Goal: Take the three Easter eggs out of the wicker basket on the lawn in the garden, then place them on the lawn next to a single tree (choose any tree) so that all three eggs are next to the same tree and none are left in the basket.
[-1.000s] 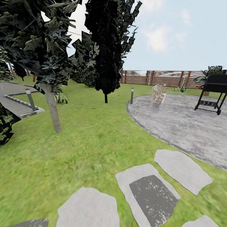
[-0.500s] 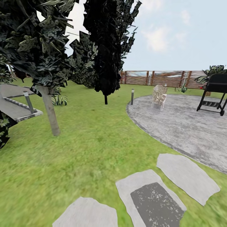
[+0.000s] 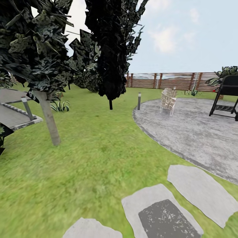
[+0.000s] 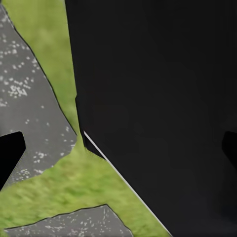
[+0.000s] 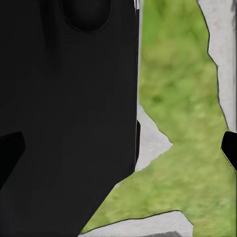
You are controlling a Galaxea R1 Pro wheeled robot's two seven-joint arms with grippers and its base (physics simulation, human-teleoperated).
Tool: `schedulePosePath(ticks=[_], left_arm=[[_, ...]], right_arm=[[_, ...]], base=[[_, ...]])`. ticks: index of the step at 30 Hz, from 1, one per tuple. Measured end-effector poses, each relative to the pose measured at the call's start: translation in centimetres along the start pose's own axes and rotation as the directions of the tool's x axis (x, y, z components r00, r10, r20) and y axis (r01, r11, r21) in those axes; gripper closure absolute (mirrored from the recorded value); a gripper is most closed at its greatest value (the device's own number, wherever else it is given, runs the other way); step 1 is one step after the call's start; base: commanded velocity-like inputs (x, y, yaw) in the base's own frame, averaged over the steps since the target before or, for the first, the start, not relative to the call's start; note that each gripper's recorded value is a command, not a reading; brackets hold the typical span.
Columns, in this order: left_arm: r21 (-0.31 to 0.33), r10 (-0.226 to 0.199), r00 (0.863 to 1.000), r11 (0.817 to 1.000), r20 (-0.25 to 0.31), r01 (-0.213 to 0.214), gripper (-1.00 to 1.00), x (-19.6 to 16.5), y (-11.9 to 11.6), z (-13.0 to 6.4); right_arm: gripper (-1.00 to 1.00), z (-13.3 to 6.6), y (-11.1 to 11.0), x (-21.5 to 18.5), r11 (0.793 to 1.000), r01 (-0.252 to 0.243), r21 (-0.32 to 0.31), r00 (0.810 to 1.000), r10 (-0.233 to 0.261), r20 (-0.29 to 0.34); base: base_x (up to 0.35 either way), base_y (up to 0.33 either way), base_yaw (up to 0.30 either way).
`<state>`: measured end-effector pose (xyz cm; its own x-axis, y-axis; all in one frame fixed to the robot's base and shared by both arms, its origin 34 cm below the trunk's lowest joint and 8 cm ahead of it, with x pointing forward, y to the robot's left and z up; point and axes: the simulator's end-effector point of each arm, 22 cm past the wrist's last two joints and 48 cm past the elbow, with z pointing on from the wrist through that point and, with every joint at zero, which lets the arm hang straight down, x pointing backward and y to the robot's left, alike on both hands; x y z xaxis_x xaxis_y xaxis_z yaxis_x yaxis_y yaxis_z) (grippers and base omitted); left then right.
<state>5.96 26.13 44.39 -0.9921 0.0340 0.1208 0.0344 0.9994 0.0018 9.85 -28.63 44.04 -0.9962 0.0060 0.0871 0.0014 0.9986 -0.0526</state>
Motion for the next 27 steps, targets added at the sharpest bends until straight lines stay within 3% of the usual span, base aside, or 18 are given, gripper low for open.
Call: schedulePosePath(ticks=[27], left_arm=[[0.000, 0.000, 1.000, 1.000, 0.000, 0.000, -1.00, 0.00, -0.02, 0.00]], right_arm=[[-1.00, 0.00, -0.24, -0.01, 1.000, 0.003, 0.000, 1.000, -0.003, 0.000]], base=[[0.260, 0.000, 0.000]])
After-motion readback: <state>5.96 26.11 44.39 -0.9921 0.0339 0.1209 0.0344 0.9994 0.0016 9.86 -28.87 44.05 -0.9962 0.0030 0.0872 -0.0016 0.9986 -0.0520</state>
